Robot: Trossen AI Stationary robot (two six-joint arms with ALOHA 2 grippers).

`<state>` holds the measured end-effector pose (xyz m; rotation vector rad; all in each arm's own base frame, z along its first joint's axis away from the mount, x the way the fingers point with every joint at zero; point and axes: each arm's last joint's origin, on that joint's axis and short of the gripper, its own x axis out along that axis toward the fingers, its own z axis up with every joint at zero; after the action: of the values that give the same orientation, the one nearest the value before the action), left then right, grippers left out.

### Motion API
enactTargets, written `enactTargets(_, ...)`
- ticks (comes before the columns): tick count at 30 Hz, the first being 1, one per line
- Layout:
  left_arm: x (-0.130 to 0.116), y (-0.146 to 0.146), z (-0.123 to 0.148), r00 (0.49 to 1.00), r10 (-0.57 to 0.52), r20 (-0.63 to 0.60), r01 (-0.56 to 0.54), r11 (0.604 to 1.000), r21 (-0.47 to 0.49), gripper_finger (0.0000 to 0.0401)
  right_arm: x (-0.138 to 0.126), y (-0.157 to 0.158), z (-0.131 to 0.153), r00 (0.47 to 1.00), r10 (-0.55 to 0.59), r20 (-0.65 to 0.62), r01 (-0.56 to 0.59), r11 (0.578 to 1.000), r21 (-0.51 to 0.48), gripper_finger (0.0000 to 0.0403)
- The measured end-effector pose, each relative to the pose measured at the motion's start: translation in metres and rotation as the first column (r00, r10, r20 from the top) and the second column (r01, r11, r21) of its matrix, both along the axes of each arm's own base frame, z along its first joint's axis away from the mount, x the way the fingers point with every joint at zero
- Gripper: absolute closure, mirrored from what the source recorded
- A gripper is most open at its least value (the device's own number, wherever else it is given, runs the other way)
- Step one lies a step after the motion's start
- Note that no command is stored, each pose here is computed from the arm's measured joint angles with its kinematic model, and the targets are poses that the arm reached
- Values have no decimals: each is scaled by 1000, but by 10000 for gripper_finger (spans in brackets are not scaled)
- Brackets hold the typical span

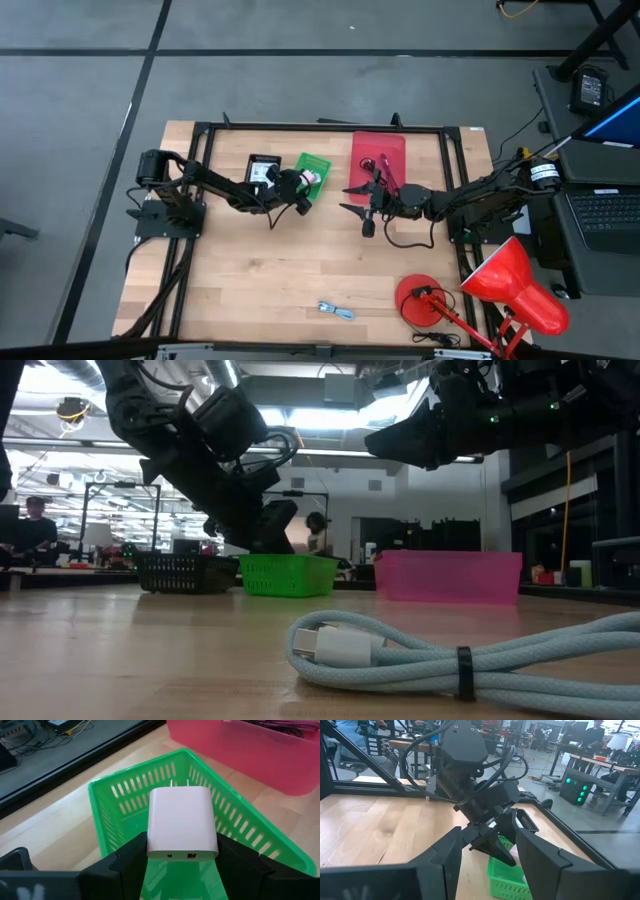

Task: Pick and place items into bin
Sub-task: Put the white charger adapter into the green bin

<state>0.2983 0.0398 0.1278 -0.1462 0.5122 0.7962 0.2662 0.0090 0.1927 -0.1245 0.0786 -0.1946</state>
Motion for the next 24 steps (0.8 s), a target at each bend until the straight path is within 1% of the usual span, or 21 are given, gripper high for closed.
enactTargets(7, -1, 0, 0, 1000, -1, -6, 1, 1000, 0, 188, 0, 0, 0, 1000, 0, 0, 0, 1000, 0, 234)
enactTargets(12, -6, 0, 6, 999, 1, -44, -1, 1000, -3, 179, 0, 0, 0, 1000, 0, 0, 0, 1000, 0, 234)
enactTargets(20, -9, -2, 25, 1000, -19, 4, 19, 1000, 14, 178, 0, 0, 0, 1000, 0, 0, 0, 1000, 0, 234)
enactTargets(24, -10, -4, 28, 999, -40, 2, 40, 999, 21, 178, 0, 0, 0, 1000, 0, 0, 0, 1000, 0, 234)
